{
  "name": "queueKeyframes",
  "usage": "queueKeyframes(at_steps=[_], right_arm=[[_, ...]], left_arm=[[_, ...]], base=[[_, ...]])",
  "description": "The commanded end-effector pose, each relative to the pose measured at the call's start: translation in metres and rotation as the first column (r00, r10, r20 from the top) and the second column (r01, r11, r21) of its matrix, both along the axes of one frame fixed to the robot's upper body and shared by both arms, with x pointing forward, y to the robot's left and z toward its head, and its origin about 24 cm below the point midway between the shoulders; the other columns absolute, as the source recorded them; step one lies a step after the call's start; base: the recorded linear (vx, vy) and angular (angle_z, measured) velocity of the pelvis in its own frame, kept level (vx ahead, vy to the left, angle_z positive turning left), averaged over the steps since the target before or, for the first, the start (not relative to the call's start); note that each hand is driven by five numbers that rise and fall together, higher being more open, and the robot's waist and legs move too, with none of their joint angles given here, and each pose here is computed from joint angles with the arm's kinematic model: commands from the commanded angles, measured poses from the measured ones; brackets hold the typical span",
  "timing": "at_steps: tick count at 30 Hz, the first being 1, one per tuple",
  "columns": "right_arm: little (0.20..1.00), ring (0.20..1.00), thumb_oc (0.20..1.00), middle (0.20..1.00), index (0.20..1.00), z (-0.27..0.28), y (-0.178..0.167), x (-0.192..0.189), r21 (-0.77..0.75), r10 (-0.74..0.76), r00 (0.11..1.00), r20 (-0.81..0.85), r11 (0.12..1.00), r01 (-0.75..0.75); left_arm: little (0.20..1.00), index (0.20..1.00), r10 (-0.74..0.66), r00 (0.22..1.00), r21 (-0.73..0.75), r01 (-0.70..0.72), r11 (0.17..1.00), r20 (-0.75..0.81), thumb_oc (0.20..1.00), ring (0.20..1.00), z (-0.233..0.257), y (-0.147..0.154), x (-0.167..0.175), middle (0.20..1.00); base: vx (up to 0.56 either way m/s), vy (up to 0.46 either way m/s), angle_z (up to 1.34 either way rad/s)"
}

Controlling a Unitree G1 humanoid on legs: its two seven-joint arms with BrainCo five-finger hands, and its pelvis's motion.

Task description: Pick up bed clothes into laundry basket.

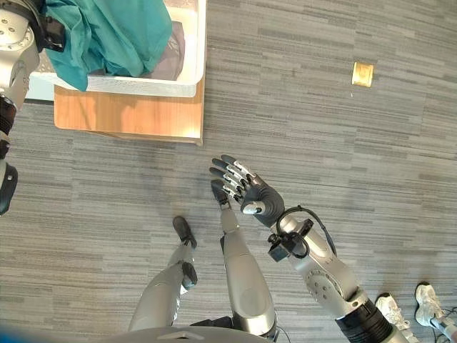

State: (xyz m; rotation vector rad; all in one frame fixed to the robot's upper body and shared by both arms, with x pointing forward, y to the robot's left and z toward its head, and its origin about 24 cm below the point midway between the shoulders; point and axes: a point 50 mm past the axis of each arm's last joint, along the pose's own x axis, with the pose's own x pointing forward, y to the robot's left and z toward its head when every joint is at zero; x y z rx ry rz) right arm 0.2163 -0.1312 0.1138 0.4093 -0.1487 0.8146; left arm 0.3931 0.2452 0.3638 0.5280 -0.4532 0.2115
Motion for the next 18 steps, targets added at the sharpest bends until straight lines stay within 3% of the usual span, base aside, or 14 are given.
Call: queueKeyframes(at_steps=[1, 18], right_arm=[[1.0, 1.0, 1.0, 1.0, 1.0, 0.015, -0.013, 0.002, 0.048, -0.028, 0.997, 0.078, 0.999, 0.025], [1.0, 1.0, 1.0, 1.0, 1.0, -0.001, -0.016, -0.001, -0.031, 0.009, 1.0, 0.009, 0.999, -0.009]], left_arm=[[1.0, 1.0, 0.022, 0.983, 0.054, -0.033, 0.998, 0.181, 1.0, 1.0, 0.052, -0.002, -0.02, 1.0], [1.0, 1.0, -0.06, 0.968, 0.075, 0.043, 0.996, 0.243, 1.0, 1.0, 0.056, -0.018, -0.024, 1.0]], base=[[0.0, 0.0, 0.0], [0.0, 0.013, 0.04]])
